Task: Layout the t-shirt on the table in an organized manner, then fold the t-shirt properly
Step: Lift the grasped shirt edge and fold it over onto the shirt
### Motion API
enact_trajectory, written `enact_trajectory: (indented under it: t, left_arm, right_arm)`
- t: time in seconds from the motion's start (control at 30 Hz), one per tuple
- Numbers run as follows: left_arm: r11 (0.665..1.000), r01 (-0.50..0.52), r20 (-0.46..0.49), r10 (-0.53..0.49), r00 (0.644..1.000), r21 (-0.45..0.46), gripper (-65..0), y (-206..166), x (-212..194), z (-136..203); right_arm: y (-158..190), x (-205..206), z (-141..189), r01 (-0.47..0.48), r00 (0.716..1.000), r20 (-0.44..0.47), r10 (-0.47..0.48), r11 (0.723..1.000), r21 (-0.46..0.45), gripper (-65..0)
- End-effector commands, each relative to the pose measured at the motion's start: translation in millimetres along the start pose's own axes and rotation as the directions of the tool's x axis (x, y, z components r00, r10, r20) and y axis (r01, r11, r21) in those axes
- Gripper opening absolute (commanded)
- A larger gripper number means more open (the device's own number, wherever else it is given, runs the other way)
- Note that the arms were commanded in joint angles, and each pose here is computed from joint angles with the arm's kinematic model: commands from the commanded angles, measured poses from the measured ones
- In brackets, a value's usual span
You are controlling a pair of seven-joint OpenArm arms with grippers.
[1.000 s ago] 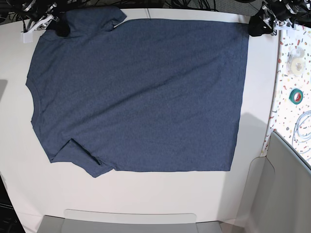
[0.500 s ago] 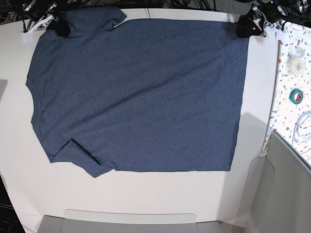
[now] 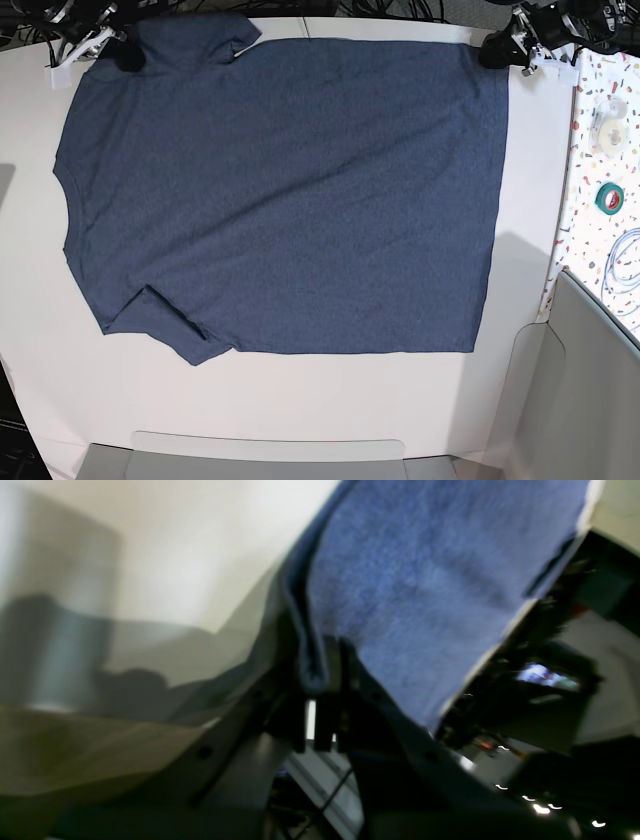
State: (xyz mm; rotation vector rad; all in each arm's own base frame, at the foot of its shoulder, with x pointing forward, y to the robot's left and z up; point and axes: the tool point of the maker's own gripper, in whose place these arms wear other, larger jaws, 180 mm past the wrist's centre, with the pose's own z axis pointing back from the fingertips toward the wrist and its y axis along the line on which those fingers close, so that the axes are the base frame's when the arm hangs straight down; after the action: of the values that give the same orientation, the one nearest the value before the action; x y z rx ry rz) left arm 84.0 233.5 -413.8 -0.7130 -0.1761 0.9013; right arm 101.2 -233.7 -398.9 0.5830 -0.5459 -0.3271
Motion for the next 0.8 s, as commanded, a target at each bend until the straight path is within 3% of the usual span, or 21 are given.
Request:
enact_trajectory:
  t: [0.0, 0.27, 0.47, 0.77]
  left_arm:
    - [0.999, 0.042, -0.005, -0.042, 0.999, 0.006, -65.0, -7.3, -1.0, 5.9]
    - [0.985, 0.172, 0.054, -0.171, 0.984, -0.024, -65.0, -42.9, 9.8, 19.2]
    - [0.967, 0.25, 0.164, -0.24, 0.957, -0.046, -65.0, -72.6, 53.4, 36.7]
    - [0.945, 0.308, 0.218, -0.28, 0.935, -0.105, -65.0, -106.9, 72.6, 34.1]
  right_arm:
    - [-9.4, -12.2, 9.0, -0.022, 0.997, -0.075, 0.017, 0.998, -0.065, -65.0]
    - [8.8, 6.6, 22.2, -0.139, 0.99, -0.047, 0.135, 0.987, -0.082, -65.0]
    - [27.9, 44.3, 37.3, -0.198, 0.976, 0.083, 0.202, 0.979, -0.052, -65.0]
    - [46.0, 100.2, 23.9, -0.27, 0.937, 0.219, 0.273, 0.962, -0.048, -65.0]
